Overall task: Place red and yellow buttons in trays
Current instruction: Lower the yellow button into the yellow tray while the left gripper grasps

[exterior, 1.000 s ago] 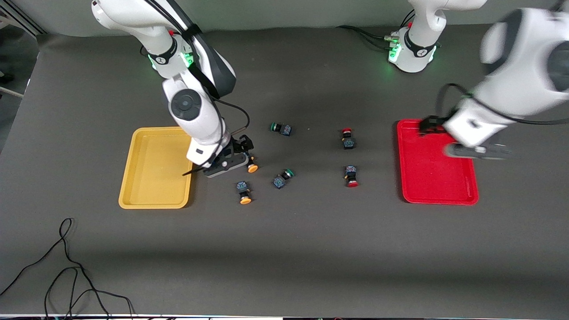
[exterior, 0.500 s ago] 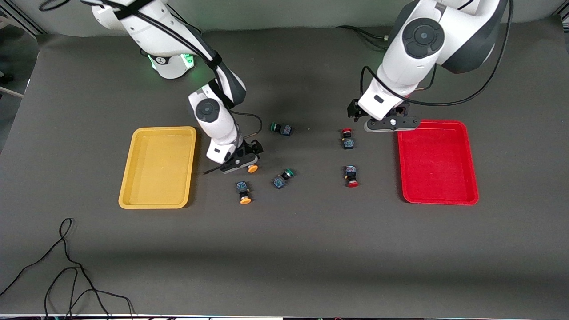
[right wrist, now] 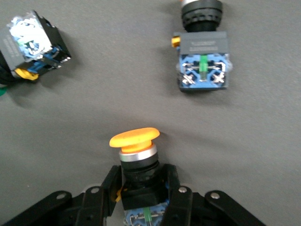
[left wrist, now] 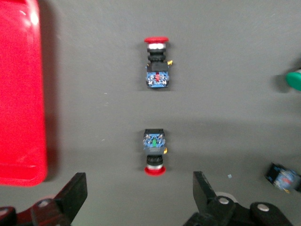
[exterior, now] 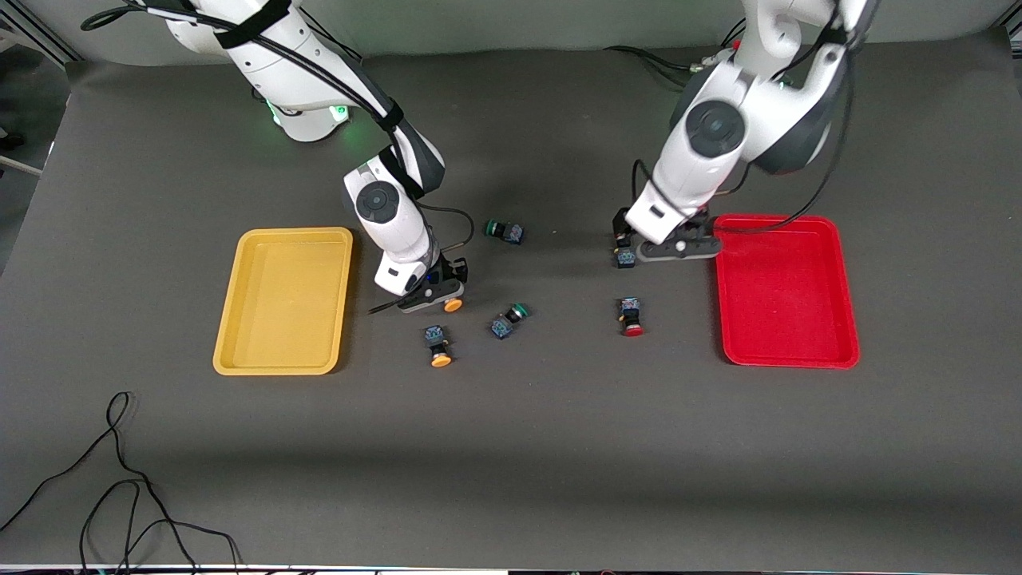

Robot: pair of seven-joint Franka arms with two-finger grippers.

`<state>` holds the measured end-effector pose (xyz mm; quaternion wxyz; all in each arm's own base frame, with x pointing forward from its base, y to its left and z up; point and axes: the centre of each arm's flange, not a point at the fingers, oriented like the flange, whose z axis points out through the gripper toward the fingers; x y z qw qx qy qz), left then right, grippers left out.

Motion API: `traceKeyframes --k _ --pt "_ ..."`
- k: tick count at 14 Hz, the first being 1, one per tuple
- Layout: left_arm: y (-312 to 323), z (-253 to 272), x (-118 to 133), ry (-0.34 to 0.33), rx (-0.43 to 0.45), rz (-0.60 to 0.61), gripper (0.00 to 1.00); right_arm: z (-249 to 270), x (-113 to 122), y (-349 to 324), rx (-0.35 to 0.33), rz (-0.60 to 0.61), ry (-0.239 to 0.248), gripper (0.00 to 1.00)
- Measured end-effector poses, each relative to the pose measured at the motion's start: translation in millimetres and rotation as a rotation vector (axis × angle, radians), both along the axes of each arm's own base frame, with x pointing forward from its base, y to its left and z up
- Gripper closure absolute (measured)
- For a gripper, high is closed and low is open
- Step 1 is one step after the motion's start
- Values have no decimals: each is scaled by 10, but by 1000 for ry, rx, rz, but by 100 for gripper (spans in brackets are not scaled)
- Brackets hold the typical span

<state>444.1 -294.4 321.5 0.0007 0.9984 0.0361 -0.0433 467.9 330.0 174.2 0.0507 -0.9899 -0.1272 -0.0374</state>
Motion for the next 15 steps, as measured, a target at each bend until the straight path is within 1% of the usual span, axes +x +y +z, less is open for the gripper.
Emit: traceKeyframes --k 2,4,5,7,9,11,13,14,15 --pt "-138 -473 -33 3 5 1 0 201 94 -106 -23 -26 31 56" --pt "-196 -948 -60 13 16 -4 0 595 243 -380 -54 -74 84 56" --pt "-203 -1147 -79 21 22 -7 0 830 321 -608 -71 -110 110 56" --pt "-194 -1350 -104 36 33 -8 0 1193 437 -1218 -101 -180 147 56" --pt "-198 -1379 -117 39 35 -11 0 1182 407 -1914 -123 -240 196 56" --pt "-197 -1380 -118 37 35 -11 3 864 244 -2425 -151 -293 265 56" --pt "-194 -1384 -120 38 36 -10 26 528 93 -2576 -179 -314 305 56" --pt "-192 -1385 -121 38 36 -10 37 436 71 -2589 -187 -315 311 52" --pt "-189 -1388 -123 39 37 -10 50 417 88 -2608 -189 -319 307 41"
